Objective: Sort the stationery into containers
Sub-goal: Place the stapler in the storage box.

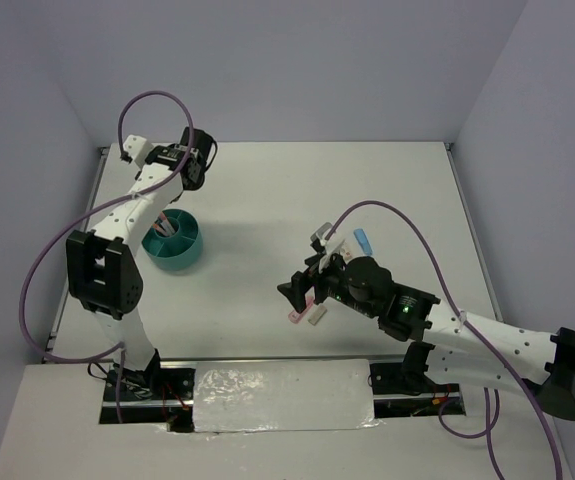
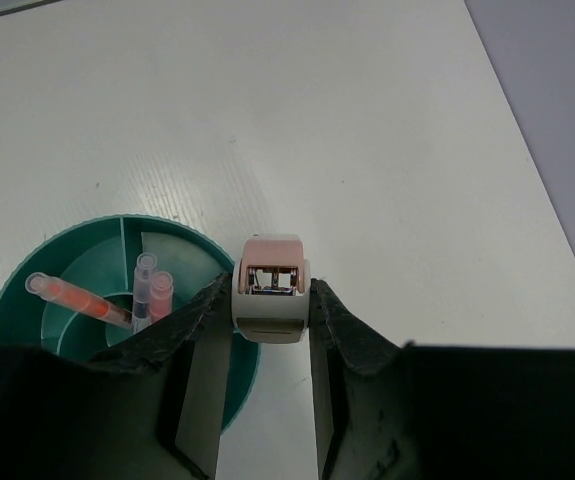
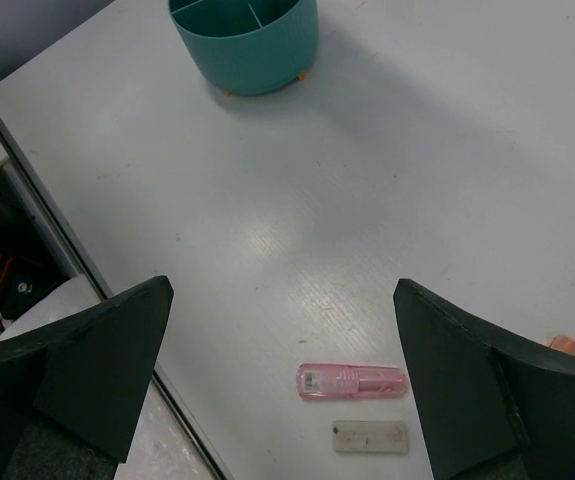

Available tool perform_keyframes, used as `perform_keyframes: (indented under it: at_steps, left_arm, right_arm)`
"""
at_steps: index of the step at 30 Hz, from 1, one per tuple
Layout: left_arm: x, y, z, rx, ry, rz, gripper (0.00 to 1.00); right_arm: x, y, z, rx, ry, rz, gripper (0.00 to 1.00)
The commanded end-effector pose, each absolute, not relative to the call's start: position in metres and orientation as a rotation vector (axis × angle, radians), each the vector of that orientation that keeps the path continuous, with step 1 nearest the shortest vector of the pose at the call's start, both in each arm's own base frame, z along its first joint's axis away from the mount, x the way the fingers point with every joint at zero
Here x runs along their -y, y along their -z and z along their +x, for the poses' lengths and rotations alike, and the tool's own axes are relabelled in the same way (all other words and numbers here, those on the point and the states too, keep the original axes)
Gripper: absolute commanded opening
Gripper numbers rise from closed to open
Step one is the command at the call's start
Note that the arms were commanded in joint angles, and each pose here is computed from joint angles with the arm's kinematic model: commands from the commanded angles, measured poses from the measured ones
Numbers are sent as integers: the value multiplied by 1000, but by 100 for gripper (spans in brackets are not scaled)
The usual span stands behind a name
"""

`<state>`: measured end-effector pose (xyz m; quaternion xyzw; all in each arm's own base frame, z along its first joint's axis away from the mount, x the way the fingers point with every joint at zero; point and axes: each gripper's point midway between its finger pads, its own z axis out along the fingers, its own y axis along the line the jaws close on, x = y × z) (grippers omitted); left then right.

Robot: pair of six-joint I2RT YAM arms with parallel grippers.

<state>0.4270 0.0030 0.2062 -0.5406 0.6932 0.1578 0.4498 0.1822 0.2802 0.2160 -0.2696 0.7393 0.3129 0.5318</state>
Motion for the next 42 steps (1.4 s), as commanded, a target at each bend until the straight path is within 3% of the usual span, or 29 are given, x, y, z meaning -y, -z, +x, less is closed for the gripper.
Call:
perform_keyframes:
  at_steps: [1, 4, 6, 9, 13, 15, 16, 19, 24, 34, 42]
  left_arm:
    - [-9, -207, 433, -1663, -351, -1377, 0]
    - [1, -223, 457, -1729, -198, -1251, 0]
    - [-6, -238, 467, -1834, -160, -1045, 0]
    - [11, -266, 496, -1975, 110, -602, 0]
    - [-23, -287, 499, -1998, 30, -473, 0]
    - [-25, -290, 504, -2009, 114, -298, 0]
    - [-5, -291, 504, -2023, 284, -167, 0]
    - [-25, -284, 485, -1996, 504, 19, 0]
    - [-42, -266, 458, -1837, 500, 190, 0]
    - [-39, -231, 442, -1828, 531, 404, 0]
    - [-49, -204, 436, -1886, 460, 359, 0]
  right_arm:
    - [-282, -226, 184, -1713, -756, -644, 100]
    - [-283, -221, 185, -1722, -741, -657, 100]
    - [-283, -221, 184, -1728, -744, -667, 100]
    - [-282, -224, 179, -1703, -773, -667, 100]
    - [-282, -228, 176, -1678, -798, -675, 100]
    - [-282, -229, 172, -1680, -811, -689, 100]
    - [-281, -228, 170, -1676, -816, -691, 100]
    - [-280, -234, 164, -1636, -861, -695, 100]
    - [-281, -249, 151, -1573, -943, -711, 100]
    - [-281, -266, 130, -1482, -1059, -752, 100]
    - [-273, -273, 122, -1439, -1086, -743, 100]
